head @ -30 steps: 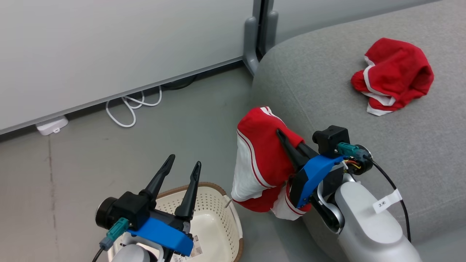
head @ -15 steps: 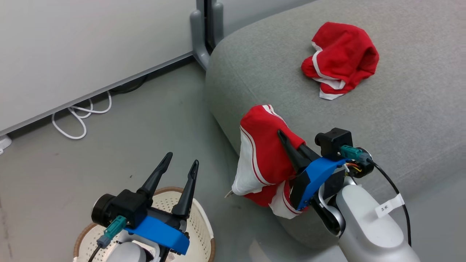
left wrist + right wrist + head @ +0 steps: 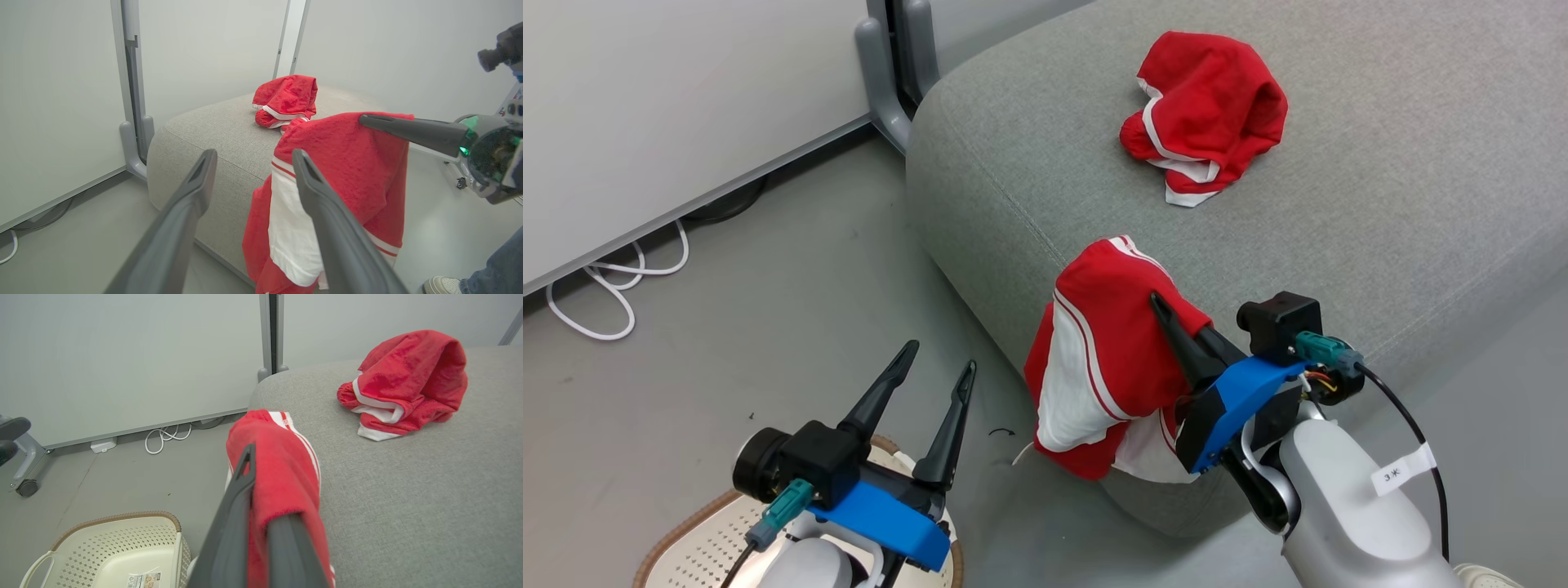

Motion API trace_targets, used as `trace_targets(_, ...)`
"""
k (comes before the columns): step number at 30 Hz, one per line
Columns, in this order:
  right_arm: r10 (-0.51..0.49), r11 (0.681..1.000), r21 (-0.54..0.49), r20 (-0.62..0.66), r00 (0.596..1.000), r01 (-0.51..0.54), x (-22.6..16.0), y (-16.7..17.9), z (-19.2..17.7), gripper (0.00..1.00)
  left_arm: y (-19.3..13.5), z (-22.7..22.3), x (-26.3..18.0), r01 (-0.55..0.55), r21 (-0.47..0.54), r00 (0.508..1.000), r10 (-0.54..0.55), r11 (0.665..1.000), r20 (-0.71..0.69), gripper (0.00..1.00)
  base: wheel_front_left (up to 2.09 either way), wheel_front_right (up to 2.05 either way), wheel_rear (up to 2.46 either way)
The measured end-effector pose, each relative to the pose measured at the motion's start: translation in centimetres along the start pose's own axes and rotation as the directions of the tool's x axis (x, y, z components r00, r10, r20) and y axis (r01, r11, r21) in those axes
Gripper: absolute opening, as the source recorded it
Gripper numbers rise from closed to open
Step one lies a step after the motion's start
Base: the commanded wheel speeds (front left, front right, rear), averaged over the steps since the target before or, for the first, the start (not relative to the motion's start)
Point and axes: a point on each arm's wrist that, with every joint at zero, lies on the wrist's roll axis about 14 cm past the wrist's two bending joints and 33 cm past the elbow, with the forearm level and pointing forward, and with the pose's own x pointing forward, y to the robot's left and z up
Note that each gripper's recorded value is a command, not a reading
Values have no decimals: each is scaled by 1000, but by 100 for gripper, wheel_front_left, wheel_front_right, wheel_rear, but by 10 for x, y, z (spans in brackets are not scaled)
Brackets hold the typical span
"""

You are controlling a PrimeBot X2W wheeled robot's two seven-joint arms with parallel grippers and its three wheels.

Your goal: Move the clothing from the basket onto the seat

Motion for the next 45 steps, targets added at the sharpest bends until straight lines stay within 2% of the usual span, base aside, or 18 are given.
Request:
trace_targets(13,-10,1000,7,0,1000,10,0,-2,-2,0,3,-2,3,10,-2,1000,-11,1000,-8,100,0,0,0)
trace_targets(19,-15,1000,-13,30,999,15,12,-7,15,0,13,-2,2,-10,-8,1000,10,1000,-1,100,0,0,0)
trace_targets(29,-100,989,-89,175,980,117,58,-59,101,0,40,-16,-3,-41,-12,999,41,999,-11,100,0,0,0)
trace_targets(33,-170,971,-128,211,962,200,73,-97,133,0,56,-21,-1,-52,-2,999,52,999,-10,100,0,0,0)
trace_targets(38,-199,953,-173,257,946,247,98,-116,172,0,76,-29,-2,-69,-3,998,69,998,-14,100,0,0,0)
trace_targets(45,-279,921,-164,352,893,352,120,-158,222,0,104,-36,-2,-89,7,996,89,996,0,100,0,0,0)
